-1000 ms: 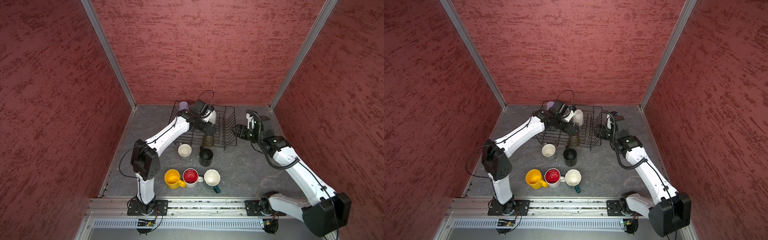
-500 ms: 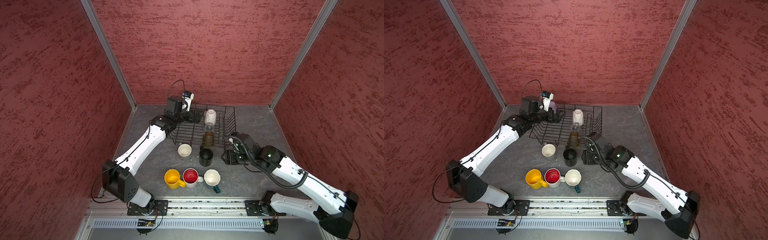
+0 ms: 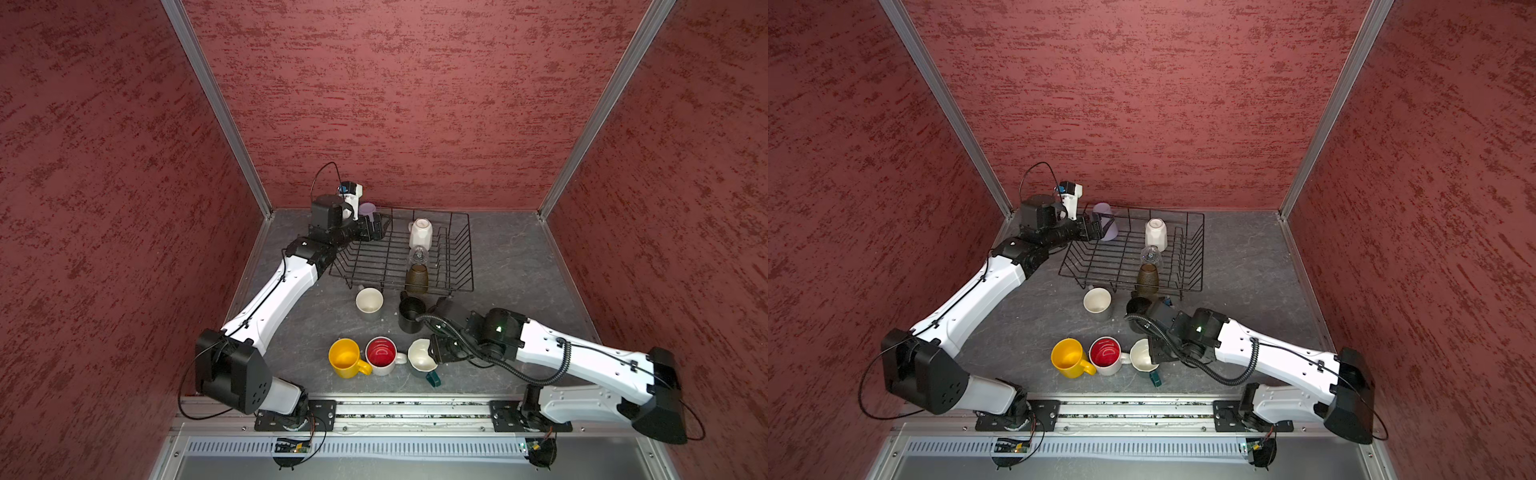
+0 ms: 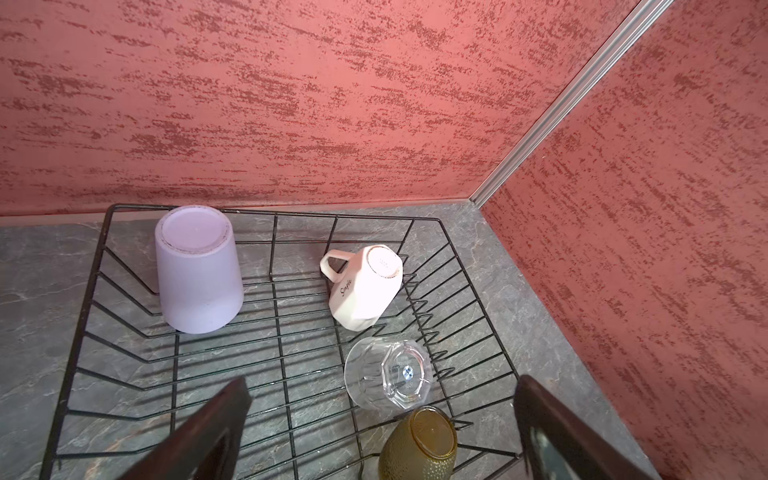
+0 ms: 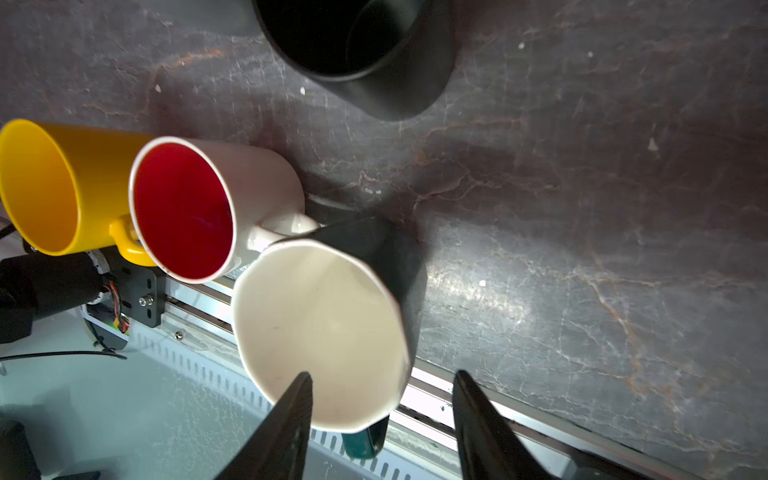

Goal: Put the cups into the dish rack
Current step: 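Grasp the teal mug by its rim with the right gripper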

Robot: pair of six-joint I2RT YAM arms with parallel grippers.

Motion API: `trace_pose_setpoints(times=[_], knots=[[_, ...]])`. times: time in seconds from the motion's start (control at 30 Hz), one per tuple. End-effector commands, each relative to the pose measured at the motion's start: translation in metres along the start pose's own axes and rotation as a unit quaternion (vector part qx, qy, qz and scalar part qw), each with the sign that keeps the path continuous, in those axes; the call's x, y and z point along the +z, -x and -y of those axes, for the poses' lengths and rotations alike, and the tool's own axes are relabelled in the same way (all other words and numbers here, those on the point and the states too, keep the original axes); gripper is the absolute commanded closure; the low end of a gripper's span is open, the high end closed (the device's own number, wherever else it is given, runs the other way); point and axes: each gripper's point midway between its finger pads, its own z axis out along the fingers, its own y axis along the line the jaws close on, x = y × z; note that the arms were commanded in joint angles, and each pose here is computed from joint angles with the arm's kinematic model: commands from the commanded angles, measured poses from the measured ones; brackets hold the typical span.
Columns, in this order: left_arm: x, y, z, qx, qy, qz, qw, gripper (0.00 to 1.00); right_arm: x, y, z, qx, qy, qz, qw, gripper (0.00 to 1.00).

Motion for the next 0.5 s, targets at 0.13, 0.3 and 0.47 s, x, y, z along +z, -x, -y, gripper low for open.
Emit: trace_pose_setpoints(times=[0.13,0.3,0.47], knots=[[-0.015,0.012,0.000,-0.019,-0.018,0.027,0.999,0.00,0.026,-0.010,0.002,0.040,-0.025,-0.013,0.999,0.50],[-0.018,0.011,-0.006,-0.027,-0.019,0.029,0.999,0.00,0.040,-0.007,0.008,0.038,-0.059,-0.012,0.997,0.55],[-0.021,0.011,-0.010,-0.037,-0.022,0.035,0.998,0.00,0.050,-0.004,0.010,0.036,-0.076,-0.011,0.996,0.60]])
